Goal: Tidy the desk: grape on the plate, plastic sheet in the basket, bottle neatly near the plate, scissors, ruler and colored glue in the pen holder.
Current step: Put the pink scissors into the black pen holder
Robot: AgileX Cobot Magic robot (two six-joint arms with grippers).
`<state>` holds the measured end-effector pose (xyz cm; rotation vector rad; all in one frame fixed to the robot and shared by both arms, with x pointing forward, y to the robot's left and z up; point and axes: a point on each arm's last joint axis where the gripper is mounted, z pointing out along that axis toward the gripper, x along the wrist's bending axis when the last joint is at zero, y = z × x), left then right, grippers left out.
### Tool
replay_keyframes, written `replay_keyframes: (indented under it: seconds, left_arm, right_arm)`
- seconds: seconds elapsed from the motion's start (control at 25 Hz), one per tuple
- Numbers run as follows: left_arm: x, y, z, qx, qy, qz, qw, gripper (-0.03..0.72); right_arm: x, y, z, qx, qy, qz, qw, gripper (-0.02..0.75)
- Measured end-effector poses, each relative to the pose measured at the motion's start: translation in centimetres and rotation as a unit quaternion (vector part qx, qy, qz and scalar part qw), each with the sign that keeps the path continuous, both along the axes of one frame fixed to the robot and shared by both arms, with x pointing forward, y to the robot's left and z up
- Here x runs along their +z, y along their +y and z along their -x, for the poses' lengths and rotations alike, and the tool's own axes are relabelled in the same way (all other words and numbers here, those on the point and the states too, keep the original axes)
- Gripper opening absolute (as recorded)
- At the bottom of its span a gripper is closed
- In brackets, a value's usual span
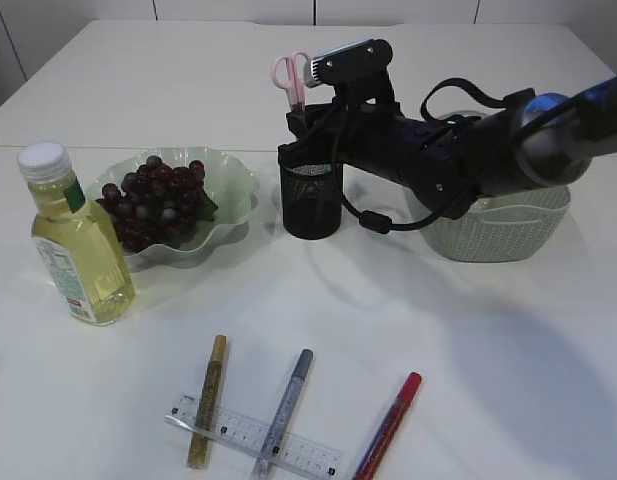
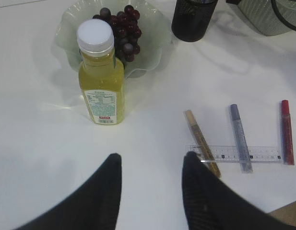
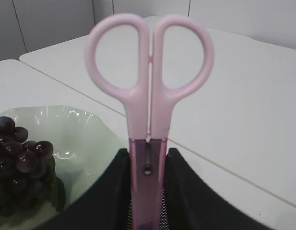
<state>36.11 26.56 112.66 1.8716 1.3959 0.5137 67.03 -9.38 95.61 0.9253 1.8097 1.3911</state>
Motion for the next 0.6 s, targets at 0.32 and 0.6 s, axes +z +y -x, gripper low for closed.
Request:
replay_keyframes:
  seconds: [0.32, 0.6]
  left_arm:
    - [0.1, 0.01, -0.1, 0.002, -0.008, 0.001, 1.0, 0.309]
    - [0.14, 0.03, -0.14, 0.003, -0.011, 0.001, 1.0, 0.309]
  right_arm:
    - [-0.41, -0.09, -0.29, -0.011, -0.002, 0.001, 1.0, 0.194]
    - [-0.41, -0.09, -0.3, -0.011, -0.003, 0.001, 1.0, 0.193]
